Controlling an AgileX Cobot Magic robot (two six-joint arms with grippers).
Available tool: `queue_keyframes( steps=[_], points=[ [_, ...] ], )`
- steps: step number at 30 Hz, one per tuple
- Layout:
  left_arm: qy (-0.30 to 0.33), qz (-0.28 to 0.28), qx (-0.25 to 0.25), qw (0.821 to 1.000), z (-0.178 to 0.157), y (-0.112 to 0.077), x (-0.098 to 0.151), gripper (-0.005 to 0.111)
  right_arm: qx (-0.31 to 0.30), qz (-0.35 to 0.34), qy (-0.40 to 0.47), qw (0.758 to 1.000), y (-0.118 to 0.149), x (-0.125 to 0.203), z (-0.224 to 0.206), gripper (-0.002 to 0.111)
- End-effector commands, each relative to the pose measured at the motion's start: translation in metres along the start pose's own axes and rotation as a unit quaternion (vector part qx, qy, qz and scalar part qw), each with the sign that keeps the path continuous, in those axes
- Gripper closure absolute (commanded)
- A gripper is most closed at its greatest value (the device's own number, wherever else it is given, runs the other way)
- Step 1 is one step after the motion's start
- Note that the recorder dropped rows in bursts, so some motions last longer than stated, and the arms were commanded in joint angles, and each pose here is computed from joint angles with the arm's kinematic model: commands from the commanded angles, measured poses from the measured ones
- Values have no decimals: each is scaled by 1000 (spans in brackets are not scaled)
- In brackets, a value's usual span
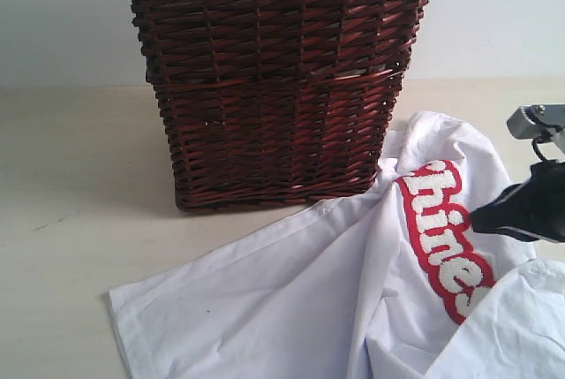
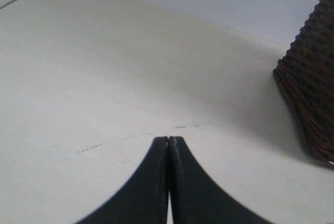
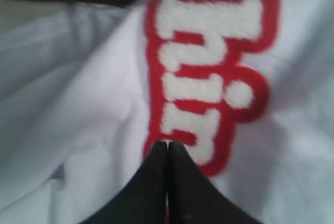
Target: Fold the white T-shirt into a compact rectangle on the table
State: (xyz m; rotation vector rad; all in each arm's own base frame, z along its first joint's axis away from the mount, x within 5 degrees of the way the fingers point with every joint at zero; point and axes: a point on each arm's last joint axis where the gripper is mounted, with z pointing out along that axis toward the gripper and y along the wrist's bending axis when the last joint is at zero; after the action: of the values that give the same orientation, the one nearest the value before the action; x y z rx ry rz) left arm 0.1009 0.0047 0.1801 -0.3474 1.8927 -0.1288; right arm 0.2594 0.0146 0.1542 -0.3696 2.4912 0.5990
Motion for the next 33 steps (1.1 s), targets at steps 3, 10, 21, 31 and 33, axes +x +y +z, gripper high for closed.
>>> queue_keyframes(
  steps=[3,10,21,31,33],
  points=[
    [2,-1,0,1000,0,0,1,107,102,3,-60,993,-7,-13,-18,108],
    [2,-1,0,1000,0,0,1,107,205,-71,-30,976,-20,-10,-30,108],
    [2,-1,0,1000,0,0,1,107,194,-19,98,976,-45,24,13,108],
    [2,-1,0,1000,0,0,1,107,119,-103,130,979,-16,26,56,108],
    [2,-1,0,1000,0,0,1,107,117,-83,105,984,-9,16,56,108]
  ],
)
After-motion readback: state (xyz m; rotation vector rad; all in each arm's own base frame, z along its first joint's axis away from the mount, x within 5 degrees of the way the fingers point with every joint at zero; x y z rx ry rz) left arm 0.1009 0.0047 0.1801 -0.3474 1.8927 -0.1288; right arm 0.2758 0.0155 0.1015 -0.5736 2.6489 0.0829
